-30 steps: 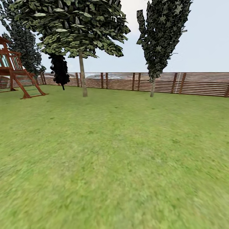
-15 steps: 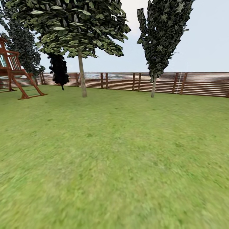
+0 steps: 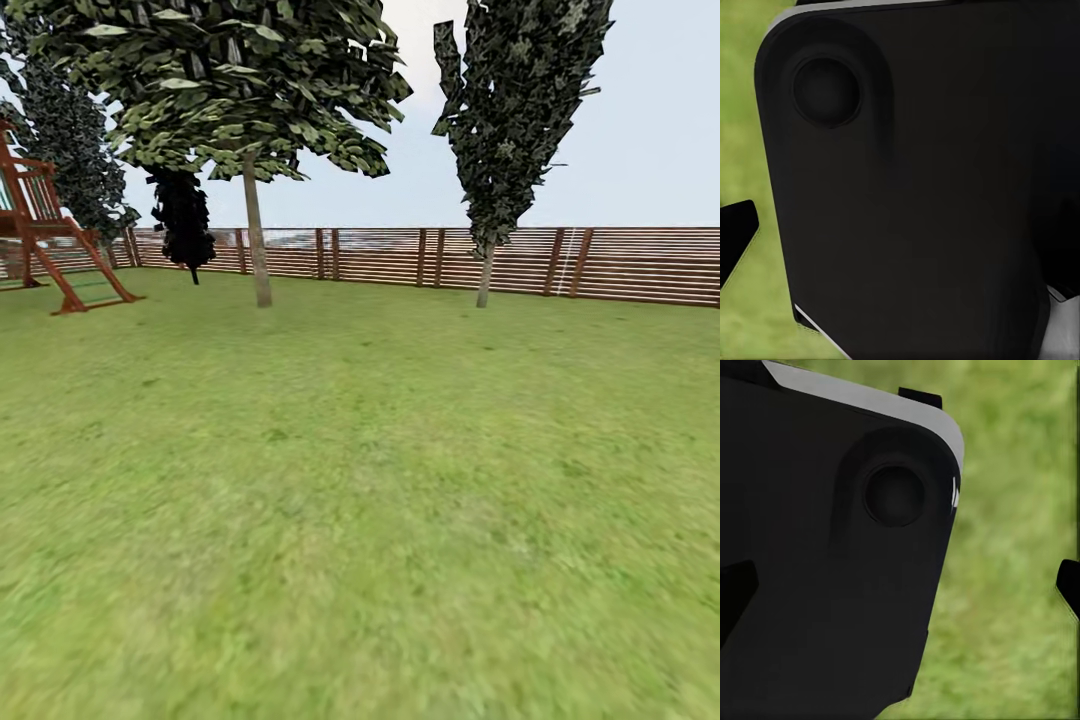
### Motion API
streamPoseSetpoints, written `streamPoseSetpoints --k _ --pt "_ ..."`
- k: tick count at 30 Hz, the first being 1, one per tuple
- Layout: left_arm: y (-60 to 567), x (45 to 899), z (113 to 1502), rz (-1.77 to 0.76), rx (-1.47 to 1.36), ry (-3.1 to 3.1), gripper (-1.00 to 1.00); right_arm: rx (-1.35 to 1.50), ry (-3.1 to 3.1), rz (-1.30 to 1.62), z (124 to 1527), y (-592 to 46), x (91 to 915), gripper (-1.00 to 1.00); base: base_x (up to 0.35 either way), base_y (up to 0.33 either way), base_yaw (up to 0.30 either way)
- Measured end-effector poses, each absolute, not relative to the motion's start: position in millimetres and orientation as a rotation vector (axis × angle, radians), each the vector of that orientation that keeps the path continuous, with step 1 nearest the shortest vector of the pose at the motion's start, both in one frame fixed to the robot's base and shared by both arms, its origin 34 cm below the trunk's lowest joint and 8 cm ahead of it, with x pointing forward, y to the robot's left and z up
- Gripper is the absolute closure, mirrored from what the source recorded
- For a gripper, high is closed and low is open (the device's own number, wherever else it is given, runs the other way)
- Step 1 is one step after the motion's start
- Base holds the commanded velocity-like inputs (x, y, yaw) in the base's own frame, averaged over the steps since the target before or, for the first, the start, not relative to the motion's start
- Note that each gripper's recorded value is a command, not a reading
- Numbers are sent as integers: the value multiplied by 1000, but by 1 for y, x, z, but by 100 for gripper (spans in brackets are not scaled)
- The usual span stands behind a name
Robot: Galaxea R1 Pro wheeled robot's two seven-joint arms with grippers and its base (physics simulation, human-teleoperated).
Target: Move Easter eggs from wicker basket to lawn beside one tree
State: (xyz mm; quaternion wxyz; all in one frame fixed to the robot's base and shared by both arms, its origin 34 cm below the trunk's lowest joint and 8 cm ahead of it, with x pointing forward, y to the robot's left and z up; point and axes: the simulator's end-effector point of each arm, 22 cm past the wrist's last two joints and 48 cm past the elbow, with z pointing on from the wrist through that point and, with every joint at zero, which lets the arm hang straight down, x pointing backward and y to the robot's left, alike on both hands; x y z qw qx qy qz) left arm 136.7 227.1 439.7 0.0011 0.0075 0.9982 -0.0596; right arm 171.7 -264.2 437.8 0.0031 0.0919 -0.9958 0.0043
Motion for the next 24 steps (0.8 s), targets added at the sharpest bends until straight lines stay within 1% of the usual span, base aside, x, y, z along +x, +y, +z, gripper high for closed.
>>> streamPoseSetpoints --k 24 --pt "227 137 440 -187 23 3134 -100 288 -3122 13 438 -264 172 -100 334 0 0"
